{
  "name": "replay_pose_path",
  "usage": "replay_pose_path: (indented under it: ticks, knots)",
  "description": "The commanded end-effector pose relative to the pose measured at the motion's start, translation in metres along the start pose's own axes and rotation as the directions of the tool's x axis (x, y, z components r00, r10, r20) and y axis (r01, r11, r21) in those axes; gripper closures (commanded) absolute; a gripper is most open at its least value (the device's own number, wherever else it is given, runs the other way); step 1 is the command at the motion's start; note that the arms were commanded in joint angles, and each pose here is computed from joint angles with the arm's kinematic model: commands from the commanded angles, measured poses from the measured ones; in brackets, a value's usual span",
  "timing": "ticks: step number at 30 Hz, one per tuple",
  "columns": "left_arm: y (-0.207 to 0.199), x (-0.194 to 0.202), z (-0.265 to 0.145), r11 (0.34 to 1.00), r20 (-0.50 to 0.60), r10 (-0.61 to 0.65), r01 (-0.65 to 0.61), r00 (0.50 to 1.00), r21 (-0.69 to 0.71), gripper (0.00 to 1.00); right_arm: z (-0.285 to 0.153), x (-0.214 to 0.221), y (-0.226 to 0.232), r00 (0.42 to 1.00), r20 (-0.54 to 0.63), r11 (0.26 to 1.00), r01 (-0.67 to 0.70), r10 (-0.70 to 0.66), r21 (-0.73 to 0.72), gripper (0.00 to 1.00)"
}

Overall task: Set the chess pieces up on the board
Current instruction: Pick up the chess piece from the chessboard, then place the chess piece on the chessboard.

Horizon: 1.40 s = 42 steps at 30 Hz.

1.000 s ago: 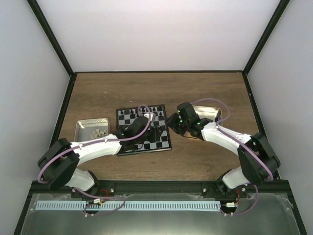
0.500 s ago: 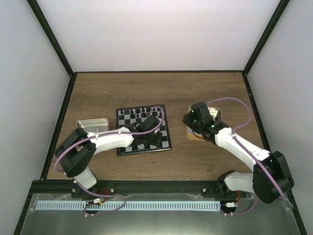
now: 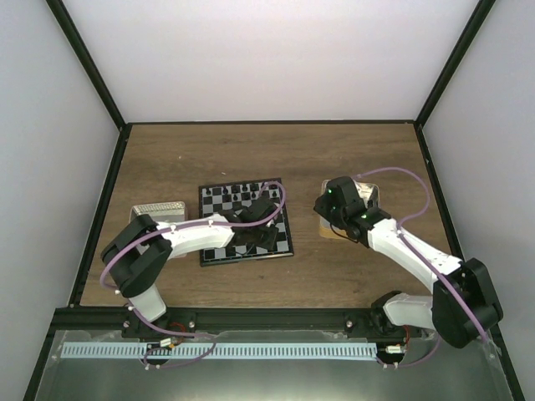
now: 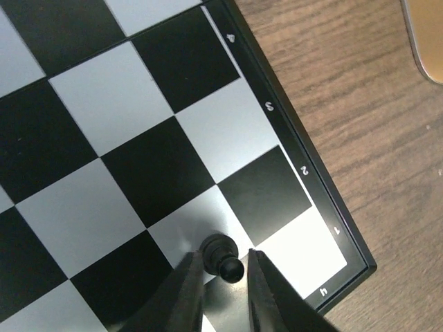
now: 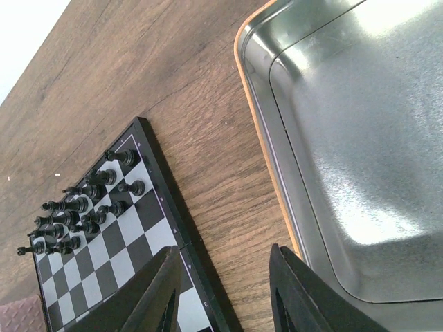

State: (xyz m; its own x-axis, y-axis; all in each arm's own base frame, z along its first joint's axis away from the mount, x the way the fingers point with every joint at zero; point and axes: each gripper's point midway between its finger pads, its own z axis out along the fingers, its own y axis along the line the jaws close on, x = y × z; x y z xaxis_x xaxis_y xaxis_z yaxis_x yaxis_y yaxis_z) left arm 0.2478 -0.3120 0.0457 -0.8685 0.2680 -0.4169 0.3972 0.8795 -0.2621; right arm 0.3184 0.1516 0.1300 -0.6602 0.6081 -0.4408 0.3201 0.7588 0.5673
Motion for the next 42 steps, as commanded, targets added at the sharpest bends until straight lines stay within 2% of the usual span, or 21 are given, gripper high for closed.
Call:
replay_pose_path:
  ticks: [1, 3, 7, 15, 27, 36, 42]
  knots:
    - [-0.001, -0.010, -0.002, 0.999, 0.022, 0.023, -0.023, 1.000, -0.024, 0.84, -0.006, -0.010, -0.002, 0.999, 0.047, 1.000, -0.002, 0.001, 0.006, 0.63]
    - [0.001, -0.012, -0.004, 0.999, 0.029, 0.025, -0.024, 0.999, -0.035, 0.90, -0.007, -0.011, -0.003, 0.999, 0.053, 1.000, -0.003, 0.003, 0.009, 0.64]
    - [0.012, -0.021, -0.013, 0.994, 0.074, 0.026, -0.019, 0.997, -0.105, 0.96, -0.009, -0.013, -0.003, 0.998, 0.063, 1.000, -0.002, 0.001, 0.011, 0.63]
    - [0.057, -0.042, -0.042, 0.961, 0.189, -0.037, 0.087, 0.981, -0.263, 0.96, -0.011, -0.014, -0.005, 0.998, 0.067, 1.000, -0.004, 0.004, 0.013, 0.63]
    - [0.166, -0.045, -0.052, 0.861, 0.224, -0.294, 0.359, 0.929, -0.360, 0.96, -0.011, -0.012, -0.006, 0.998, 0.062, 1.000, 0.001, -0.002, 0.010, 0.64]
    - [0.203, -0.064, -0.044, 0.824, 0.240, -0.355, 0.424, 0.903, -0.376, 0.96, -0.010, -0.013, -0.009, 0.998, 0.068, 1.000, 0.008, -0.009, 0.015, 0.63]
    - [0.211, -0.073, -0.033, 0.831, 0.217, -0.355, 0.413, 0.909, -0.372, 0.95, -0.010, -0.013, -0.010, 0.997, 0.070, 1.000, 0.010, -0.011, 0.018, 0.63]
